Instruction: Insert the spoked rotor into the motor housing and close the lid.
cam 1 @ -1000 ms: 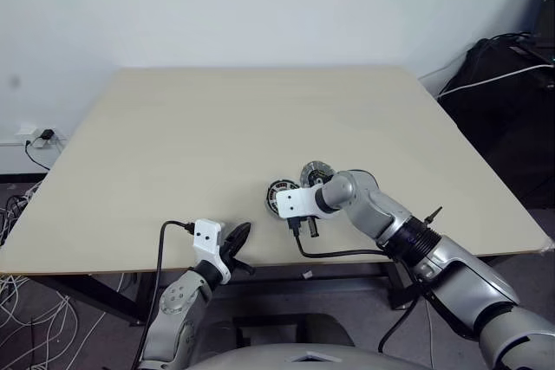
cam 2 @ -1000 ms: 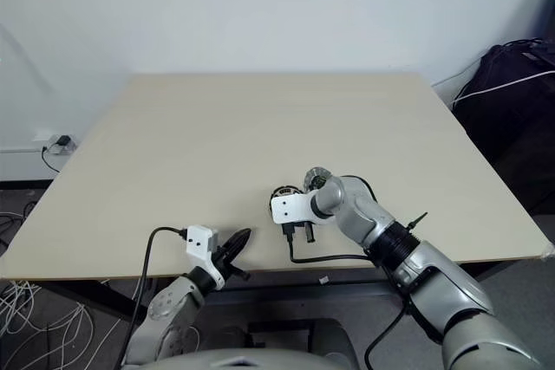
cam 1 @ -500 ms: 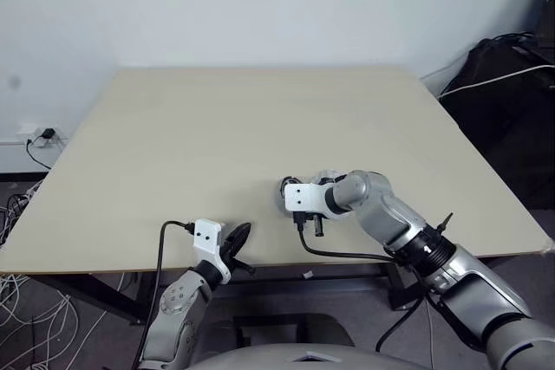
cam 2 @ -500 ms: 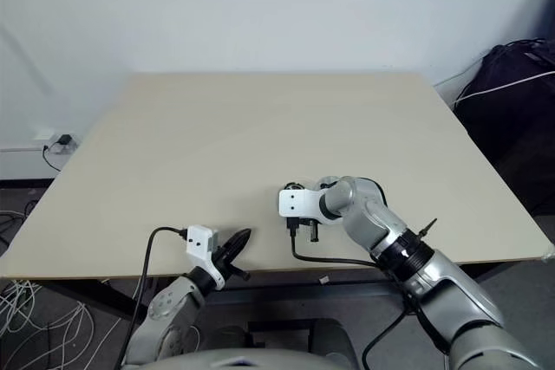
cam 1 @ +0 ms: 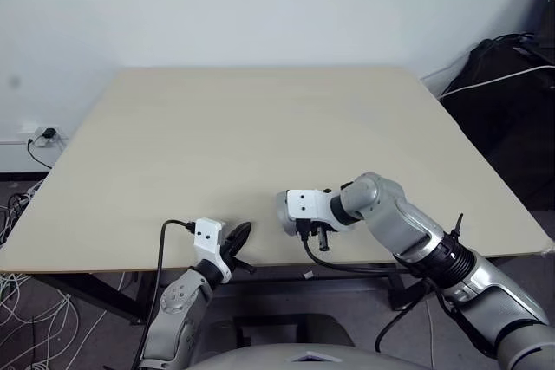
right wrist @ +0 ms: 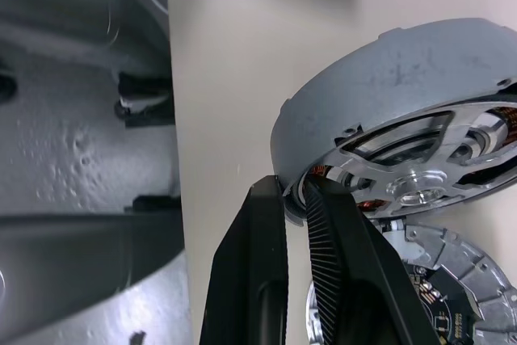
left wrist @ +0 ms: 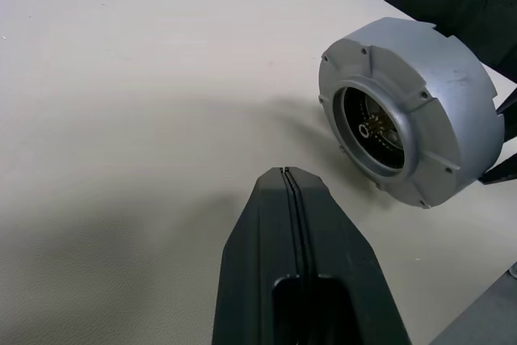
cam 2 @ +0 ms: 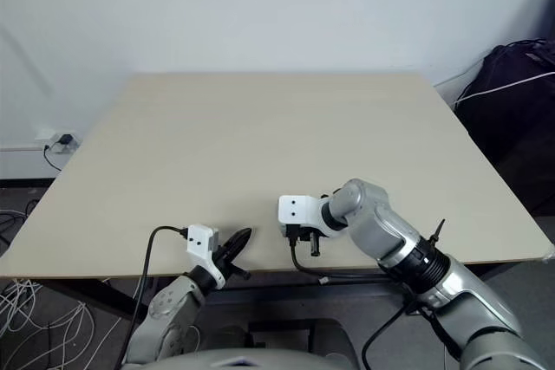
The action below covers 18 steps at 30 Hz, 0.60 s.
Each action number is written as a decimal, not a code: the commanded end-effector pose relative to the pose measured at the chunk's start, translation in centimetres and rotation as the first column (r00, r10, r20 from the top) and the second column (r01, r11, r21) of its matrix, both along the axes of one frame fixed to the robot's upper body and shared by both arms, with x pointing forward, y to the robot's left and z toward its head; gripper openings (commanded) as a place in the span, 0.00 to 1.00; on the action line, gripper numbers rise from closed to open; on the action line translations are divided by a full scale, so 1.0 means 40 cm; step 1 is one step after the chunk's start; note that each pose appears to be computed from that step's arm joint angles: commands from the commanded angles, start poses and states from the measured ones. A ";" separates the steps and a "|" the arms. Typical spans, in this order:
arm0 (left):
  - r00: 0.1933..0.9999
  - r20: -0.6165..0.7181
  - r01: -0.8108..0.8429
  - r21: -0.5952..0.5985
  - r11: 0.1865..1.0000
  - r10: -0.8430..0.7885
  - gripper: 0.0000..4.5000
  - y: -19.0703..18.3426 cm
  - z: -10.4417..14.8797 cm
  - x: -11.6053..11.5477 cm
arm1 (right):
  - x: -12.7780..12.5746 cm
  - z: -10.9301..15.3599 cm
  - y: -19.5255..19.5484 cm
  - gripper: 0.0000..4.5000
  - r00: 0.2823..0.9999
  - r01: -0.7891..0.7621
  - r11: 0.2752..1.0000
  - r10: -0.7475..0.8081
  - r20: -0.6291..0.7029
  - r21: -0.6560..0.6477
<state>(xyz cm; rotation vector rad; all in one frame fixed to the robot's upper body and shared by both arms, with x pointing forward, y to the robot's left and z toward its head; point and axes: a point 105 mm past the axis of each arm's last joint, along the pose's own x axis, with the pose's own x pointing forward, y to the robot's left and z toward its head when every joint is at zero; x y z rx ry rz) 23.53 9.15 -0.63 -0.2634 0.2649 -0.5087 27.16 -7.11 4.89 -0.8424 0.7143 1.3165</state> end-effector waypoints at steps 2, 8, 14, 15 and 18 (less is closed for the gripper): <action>0.999 0.037 0.010 -0.022 1.000 -0.010 0.00 -0.008 0.027 0.010 | 0.039 0.014 0.020 0.03 0.994 0.100 0.992 -0.103 0.035 0.071; 0.999 0.036 0.007 -0.018 1.000 -0.007 0.00 -0.006 0.027 0.009 | 0.061 -0.018 0.023 0.03 0.984 0.175 0.982 -0.177 0.027 0.068; 0.999 0.034 0.006 -0.016 1.000 -0.005 0.00 -0.005 0.025 0.007 | 0.070 -0.030 0.028 0.03 0.980 0.195 0.978 -0.198 0.030 0.067; 0.999 0.034 0.006 -0.016 1.000 -0.006 0.00 -0.005 0.024 0.007 | 0.073 -0.030 0.029 0.03 0.978 0.204 0.976 -0.206 0.029 0.072; 0.999 0.033 0.007 -0.016 1.000 -0.007 0.00 -0.005 0.023 0.006 | 0.079 -0.028 0.032 0.19 0.975 0.216 0.973 -0.218 0.028 0.080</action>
